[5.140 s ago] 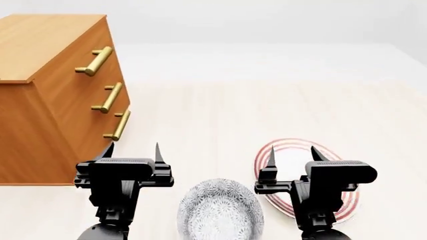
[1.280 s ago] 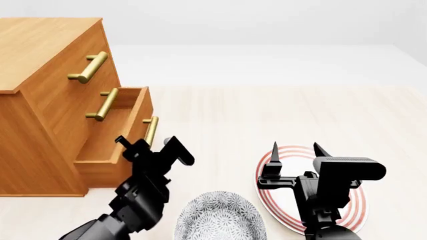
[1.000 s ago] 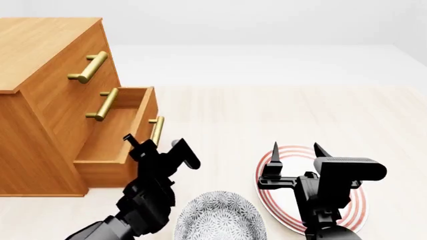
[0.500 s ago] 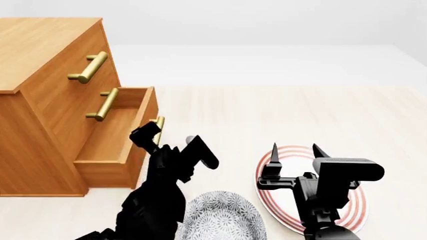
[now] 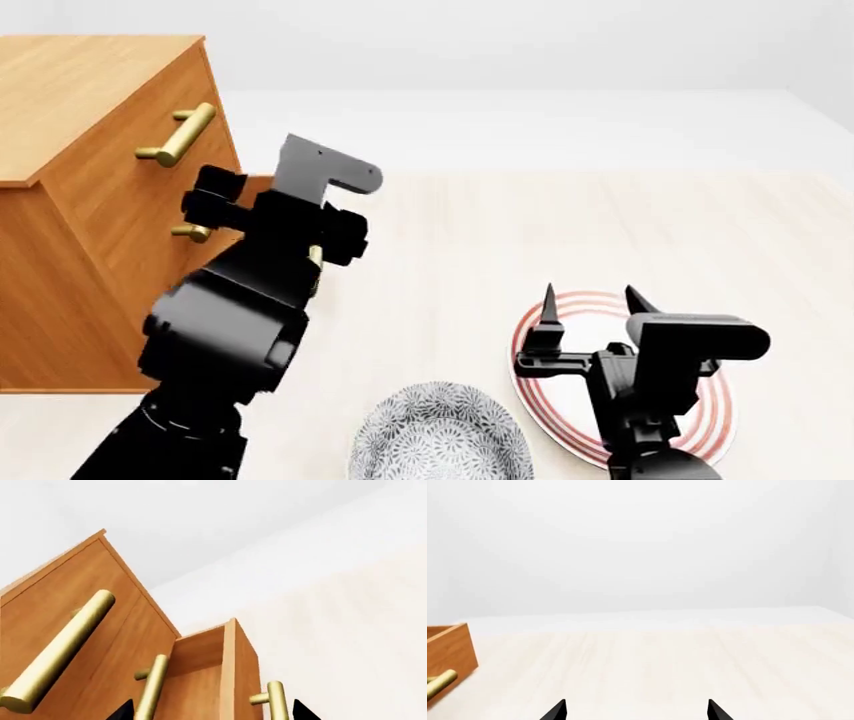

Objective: Open the bottom drawer of the cabinet.

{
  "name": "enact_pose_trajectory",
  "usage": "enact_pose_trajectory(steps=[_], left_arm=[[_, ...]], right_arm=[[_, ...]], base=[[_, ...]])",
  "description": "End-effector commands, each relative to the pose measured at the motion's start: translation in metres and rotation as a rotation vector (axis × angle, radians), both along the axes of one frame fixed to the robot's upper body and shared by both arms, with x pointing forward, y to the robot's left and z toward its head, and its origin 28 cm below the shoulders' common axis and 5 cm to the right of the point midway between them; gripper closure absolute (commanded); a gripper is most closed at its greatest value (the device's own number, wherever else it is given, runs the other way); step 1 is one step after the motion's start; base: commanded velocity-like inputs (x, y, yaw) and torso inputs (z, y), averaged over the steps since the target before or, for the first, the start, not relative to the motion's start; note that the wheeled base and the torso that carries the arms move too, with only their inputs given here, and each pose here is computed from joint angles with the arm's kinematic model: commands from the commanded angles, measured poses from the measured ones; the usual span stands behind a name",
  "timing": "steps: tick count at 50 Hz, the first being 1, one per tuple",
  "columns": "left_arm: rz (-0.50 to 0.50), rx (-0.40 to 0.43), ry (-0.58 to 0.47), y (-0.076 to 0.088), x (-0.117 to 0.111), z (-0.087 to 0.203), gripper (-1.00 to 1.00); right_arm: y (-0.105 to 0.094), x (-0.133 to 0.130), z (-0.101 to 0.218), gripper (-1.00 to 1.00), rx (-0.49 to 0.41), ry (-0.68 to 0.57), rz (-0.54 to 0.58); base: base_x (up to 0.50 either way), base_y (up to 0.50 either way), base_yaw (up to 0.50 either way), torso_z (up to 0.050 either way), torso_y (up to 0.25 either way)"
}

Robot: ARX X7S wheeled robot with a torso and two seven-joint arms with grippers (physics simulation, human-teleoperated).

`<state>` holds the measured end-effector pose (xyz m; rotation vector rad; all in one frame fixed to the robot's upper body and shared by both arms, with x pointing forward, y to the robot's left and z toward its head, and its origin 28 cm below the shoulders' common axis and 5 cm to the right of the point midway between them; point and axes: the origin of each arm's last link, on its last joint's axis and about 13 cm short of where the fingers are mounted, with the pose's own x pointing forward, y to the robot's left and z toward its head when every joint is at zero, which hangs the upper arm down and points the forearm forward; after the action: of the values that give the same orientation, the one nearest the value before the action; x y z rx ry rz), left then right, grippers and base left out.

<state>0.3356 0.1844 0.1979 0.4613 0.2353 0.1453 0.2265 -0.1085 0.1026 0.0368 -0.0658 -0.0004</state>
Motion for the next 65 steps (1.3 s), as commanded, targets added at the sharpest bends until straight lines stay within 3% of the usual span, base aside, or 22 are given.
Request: enact_pose_trajectory(steps=[1, 47, 53, 65], left_arm=[[-0.005, -0.233, 0.142, 0.010, 0.011, 0.003, -1.00], [0.141, -0.414, 0.433, 0.039, 0.051, -0.057, -1.00], [0.126, -0.412, 0.449, 0.038, 0.050, -0.058, -1.00], [-0.010, -0.457, 0.508, 0.032, 0.041, -0.055, -1.00]], right_arm=[[0.000, 0.000, 0.003, -1.00, 0.000, -0.007, 0.000], [0.001, 0.001, -0.002, -1.00, 0.007, 0.005, 0.004], [0.002, 0.001, -0.002, -1.00, 0.007, 0.007, 0.006], [0.002, 0.001, -0.003, -1.00, 0.008, 0.008, 0.006]], base=[[0.00, 0.00, 0.00, 0.000, 0.000], [0.00, 0.00, 0.00, 0.000, 0.000], [0.00, 0.00, 0.00, 0.000, 0.000], [0.00, 0.00, 0.00, 0.000, 0.000]])
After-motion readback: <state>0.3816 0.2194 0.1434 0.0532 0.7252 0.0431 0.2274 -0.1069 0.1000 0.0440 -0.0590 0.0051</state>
